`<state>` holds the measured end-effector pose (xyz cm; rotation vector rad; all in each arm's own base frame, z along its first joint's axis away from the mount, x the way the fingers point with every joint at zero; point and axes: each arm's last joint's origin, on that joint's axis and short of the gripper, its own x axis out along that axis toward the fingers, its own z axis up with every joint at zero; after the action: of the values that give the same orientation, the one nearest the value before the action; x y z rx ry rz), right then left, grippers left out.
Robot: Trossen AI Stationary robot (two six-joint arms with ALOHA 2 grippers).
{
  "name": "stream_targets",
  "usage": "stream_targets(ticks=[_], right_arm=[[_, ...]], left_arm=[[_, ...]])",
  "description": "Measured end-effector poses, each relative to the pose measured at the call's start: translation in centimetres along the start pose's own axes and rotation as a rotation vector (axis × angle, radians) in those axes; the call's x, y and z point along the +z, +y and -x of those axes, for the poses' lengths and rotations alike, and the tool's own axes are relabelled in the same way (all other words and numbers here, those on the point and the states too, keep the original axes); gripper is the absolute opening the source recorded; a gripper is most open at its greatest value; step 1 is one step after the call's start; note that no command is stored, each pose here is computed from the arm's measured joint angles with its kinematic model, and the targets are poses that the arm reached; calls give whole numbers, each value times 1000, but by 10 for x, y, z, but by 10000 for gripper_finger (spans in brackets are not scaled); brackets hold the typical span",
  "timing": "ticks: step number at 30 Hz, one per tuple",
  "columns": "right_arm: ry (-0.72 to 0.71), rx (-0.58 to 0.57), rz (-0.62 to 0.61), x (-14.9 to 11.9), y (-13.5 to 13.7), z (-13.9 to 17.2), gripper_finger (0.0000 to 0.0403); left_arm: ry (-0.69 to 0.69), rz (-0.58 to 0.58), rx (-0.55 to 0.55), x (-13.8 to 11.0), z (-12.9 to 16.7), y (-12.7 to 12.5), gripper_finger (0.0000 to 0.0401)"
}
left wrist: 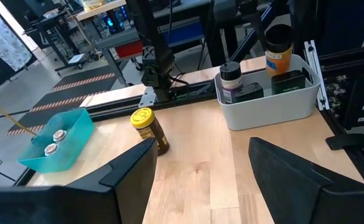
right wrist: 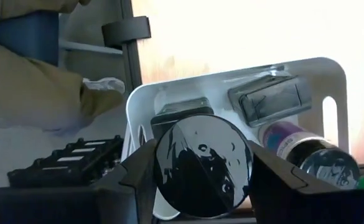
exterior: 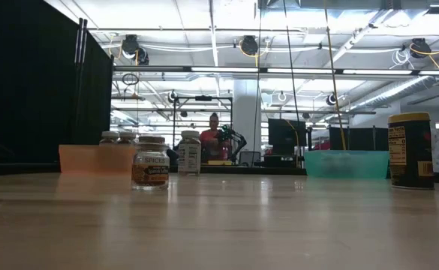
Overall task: Sort spices by type
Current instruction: Put the black seasoning bottle into the gray bin
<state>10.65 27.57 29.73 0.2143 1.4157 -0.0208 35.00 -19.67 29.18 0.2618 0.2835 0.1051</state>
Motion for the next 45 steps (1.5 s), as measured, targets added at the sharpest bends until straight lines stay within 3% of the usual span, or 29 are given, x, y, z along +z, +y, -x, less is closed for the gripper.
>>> stream_targets(ticks=[10,23,45], right_arm=[[-85,-43,25,-10,10,-13,172],[-80,-93,27,-15,15,-24,172],[-174,-202,226,-35,8,-19,172]], left_arm=[[0,0,0,0,0,0,260],[1,0,-1,0,0,0,260],[-29,26,1,3,0,1,260]])
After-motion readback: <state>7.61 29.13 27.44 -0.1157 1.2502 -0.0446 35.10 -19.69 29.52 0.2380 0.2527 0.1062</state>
